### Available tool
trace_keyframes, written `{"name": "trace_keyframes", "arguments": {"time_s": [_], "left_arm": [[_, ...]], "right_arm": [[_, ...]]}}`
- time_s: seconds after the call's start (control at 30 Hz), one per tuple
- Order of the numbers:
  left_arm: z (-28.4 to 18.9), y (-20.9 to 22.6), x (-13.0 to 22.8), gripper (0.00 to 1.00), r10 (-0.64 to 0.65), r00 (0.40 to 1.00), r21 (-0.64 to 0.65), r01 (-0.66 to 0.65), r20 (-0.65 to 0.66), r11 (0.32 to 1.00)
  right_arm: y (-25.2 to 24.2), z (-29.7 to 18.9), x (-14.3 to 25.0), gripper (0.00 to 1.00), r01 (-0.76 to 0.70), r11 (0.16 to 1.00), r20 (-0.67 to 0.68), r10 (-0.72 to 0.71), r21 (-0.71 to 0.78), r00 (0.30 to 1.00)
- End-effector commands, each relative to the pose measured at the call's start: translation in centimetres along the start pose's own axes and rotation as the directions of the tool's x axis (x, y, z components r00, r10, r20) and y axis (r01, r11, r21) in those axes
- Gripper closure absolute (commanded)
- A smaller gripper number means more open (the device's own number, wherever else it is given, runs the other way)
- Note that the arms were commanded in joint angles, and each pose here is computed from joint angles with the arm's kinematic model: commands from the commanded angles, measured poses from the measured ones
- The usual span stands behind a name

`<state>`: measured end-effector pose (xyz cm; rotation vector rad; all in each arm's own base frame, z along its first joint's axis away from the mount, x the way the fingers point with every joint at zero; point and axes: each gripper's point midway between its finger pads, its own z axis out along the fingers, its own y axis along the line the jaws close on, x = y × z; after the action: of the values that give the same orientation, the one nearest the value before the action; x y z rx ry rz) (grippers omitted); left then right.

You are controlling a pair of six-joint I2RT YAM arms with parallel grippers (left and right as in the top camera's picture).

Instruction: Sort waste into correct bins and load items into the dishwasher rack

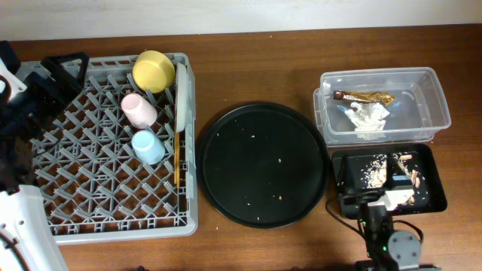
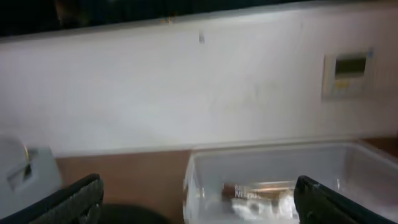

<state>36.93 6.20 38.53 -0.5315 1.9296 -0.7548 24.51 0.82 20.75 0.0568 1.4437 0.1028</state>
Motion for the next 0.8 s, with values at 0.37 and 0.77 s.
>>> {"name": "trace_keyframes", "arguments": {"time_s": [0.37,0.77], "left_arm": [[-0.1,0.0,-0.2,0.01,0.024,1.0,-0.003,-0.024,0.007,1.0],[0.5,-1.9,1.2,0.01,0.051,0.998,0.038,-0.05,-0.028,0.998]], "right_arm": [[-0.6,-0.6,5.1,0.01,-0.006,1.0,-0.202,0.011,0.026,0.979],[-0.6,-0.6,5.1,0.01,-0.006,1.0,-0.202,0.011,0.026,0.979]]}}
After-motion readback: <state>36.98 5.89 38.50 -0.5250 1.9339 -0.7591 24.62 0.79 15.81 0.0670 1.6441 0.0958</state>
